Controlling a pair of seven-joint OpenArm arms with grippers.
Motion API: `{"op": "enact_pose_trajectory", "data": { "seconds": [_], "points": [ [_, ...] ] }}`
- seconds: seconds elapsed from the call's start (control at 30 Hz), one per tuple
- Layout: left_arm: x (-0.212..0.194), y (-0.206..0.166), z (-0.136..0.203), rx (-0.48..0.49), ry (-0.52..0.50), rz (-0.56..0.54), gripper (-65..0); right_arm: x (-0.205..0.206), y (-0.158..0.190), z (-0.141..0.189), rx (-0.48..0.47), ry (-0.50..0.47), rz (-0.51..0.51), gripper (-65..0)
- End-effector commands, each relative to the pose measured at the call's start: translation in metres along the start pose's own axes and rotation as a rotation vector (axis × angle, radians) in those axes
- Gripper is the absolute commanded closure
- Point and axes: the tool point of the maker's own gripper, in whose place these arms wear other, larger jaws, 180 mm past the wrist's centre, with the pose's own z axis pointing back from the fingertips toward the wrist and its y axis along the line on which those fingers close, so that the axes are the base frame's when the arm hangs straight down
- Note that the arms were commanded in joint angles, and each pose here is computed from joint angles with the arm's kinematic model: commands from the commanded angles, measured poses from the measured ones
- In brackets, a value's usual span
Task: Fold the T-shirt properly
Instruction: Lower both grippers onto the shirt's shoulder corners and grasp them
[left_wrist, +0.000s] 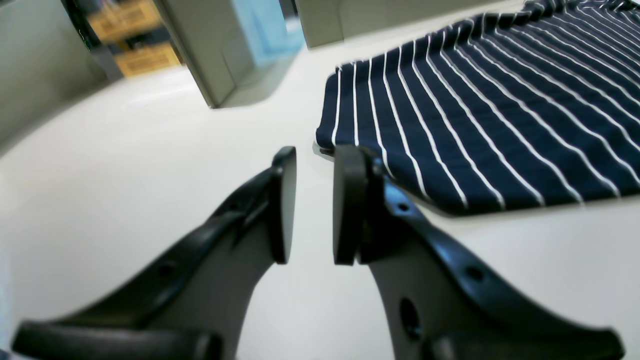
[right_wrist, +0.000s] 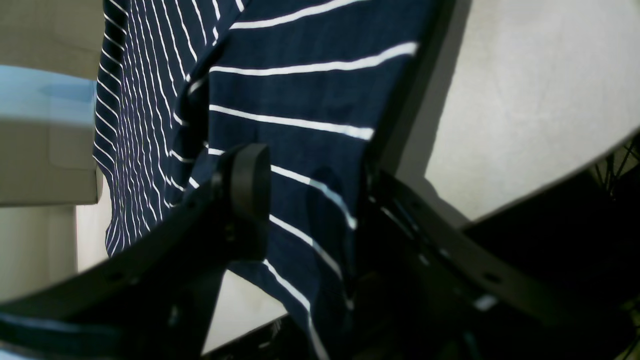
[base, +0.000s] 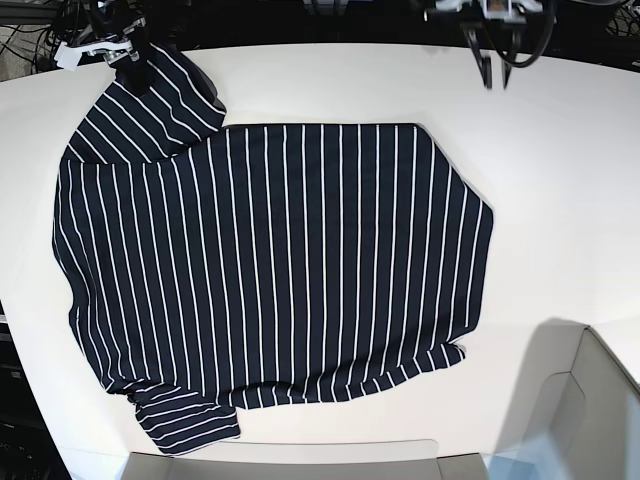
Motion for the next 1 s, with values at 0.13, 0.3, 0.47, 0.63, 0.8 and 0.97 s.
{"op": "enact_pose_trajectory", "data": {
  "seconds": [0.13,0.3,0.47,0.63,0.8,0.97],
  "points": [
    [0.015,-0.008,-0.032,0.046,0.166,0.254,-22.7,0.002,-0.006,0.003,-0.025,0.015,0.018,-24.3],
    [0.002,-0.021,-0.068,-0.028,0.396,0.512,-25.0,0.002,-0.006,0.003,-0.025,0.015,0.018,-24.3],
    [-0.011,-0.028,-0.102,-0.088,0.512,0.692,-25.0,0.004,-0.007,0.003,-0.025,0.018,0.028,-24.3],
    [-0.027,-0.022,-0.122,-0.076,0.583,0.824,-25.0,0.009,-0.008,0.003,-0.024,0.023,0.048,-24.3],
    [-0.036,-0.027,-0.137,-0.108,0.645,0.883,-25.0,0.009,-0.008,0.002,-0.024,0.024,0.050,-24.3],
    [-0.040,-0.044,-0.135,-0.210,0.662,0.904,-25.0,0.009,-0.007,0.002,-0.023,0.023,0.050,-24.3]
  ]
}}
